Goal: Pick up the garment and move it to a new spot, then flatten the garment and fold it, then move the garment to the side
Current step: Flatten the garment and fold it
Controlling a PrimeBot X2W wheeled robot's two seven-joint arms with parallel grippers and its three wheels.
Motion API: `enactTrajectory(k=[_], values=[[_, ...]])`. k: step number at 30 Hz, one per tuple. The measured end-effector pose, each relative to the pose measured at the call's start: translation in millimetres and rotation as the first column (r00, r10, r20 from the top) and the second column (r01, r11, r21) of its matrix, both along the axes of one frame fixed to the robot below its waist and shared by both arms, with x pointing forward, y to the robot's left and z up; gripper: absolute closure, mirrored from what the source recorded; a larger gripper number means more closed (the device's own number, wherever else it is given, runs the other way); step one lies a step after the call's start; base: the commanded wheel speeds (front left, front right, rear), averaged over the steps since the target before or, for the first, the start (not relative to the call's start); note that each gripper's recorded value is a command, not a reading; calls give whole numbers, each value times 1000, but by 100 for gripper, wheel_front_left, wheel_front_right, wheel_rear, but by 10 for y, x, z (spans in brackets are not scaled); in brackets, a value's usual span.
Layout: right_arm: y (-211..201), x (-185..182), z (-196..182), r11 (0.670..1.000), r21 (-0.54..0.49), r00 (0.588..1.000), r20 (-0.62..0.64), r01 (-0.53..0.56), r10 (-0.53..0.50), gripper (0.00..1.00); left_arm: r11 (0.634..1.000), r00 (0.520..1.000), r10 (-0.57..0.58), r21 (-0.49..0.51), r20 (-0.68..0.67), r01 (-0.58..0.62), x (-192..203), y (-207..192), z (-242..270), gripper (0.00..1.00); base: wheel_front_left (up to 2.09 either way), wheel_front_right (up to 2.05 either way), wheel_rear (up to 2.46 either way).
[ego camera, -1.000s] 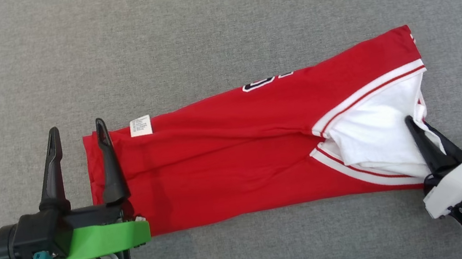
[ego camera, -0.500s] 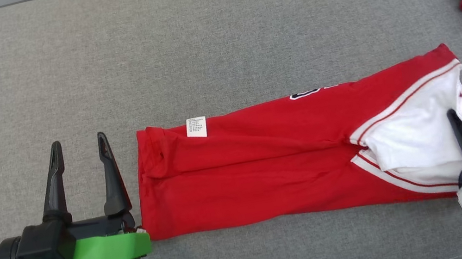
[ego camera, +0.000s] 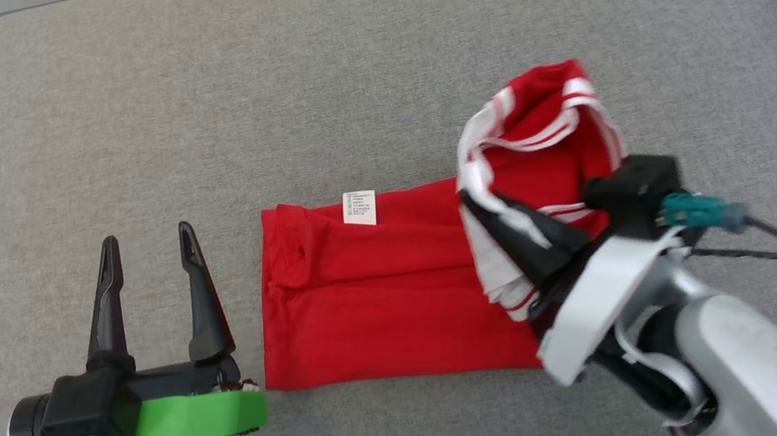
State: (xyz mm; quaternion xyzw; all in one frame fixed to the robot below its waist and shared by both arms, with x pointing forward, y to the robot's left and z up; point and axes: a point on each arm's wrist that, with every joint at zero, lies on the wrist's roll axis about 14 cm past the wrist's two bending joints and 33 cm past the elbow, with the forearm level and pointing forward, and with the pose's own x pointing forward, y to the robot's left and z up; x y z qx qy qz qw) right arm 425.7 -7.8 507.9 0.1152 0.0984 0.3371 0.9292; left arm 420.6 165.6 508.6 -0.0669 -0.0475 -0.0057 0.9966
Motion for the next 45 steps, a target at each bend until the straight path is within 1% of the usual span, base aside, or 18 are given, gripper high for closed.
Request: enactTrajectory(k=[3, 5, 9, 14, 15, 16, 17, 23, 26, 28, 29, 32, 36, 38, 41, 45], values=[[466, -137, -61, 993, 63, 993, -52, -101, 104, 100, 1000, 1000, 20, -3, 1, -20, -25, 50, 11, 0, 0, 0, 0], [698, -198, -107, 985, 93, 985, -74, -147, 154, 100, 1000, 1000, 29, -6, -4, -29, -46, 74, 2, 0, 0, 0, 0], [935, -257, -305, 975, 101, 970, -126, -197, 209, 100, 999, 999, 33, -13, -12, -33, -75, 84, -17, 0, 0, 0, 0], [1138, -298, -458, 962, 113, 952, -155, -248, 263, 100, 999, 999, 47, -15, -24, -47, -94, 117, -54, 0, 0, 0, 0], [1160, -296, -471, 960, 122, 951, -155, -250, 268, 82, 999, 998, 49, -15, -28, -49, -91, 119, -68, 0, 0, 0, 0], [1181, -290, -466, 958, 133, 951, -151, -252, 271, 56, 999, 998, 48, -14, -30, -49, -87, 117, -76, 0, 0, 0, 0], [1207, -275, -446, 956, 142, 951, -137, -258, 277, 0, 999, 998, 50, -12, -31, -50, -80, 120, -83, 0, 0, 0, 0], [1333, -212, -87, 932, 215, 956, 25, -291, 293, 0, 999, 998, 53, -3, -36, -54, -40, 141, -114, 0, 0, 0, 0], [1286, -161, 157, 922, 261, 957, 117, -287, 265, 0, 999, 998, 49, 1, -35, -49, -25, 130, -117, 0, 0, 0, 0], [1133, -58, 292, 924, 285, 963, 163, -255, 215, 0, 999, 998, 49, 1, -32, -49, -17, 129, -111, 0, 0, 0, 0], [1056, -20, 300, 927, 291, 967, 163, -235, 195, 0, 999, 998, 49, 1, -31, -49, -15, 128, -107, 0, 0, 0, 0], [821, -11, 151, 950, 245, 978, 129, -194, 166, 0, 999, 999, 44, 3, -28, -44, -8, 109, -104, 0, 0, 0, 0], [640, -16, 77, 964, 214, 985, 109, -157, 136, 0, 999, 999, 38, 2, -31, -37, -9, 88, -116, 0, 0, 0, 0], [536, 0, 71, 972, 196, 987, 121, -130, 108, 0, 999, 999, 34, 3, -28, -34, -4, 80, -108, 0, 0, 0, 0], [375, 43, 143, 975, 208, 988, 147, -77, 46, 0, 999, 999, 32, 4, -22, -32, 5, 74, -90, 0, 0, 0, 0], [-4, 124, 181, 979, 198, 982, 175, 40, -76, 0, 1000, 999, 29, 11, -24, -28, -1, 66, -99, 0, 0, 0, 0]])
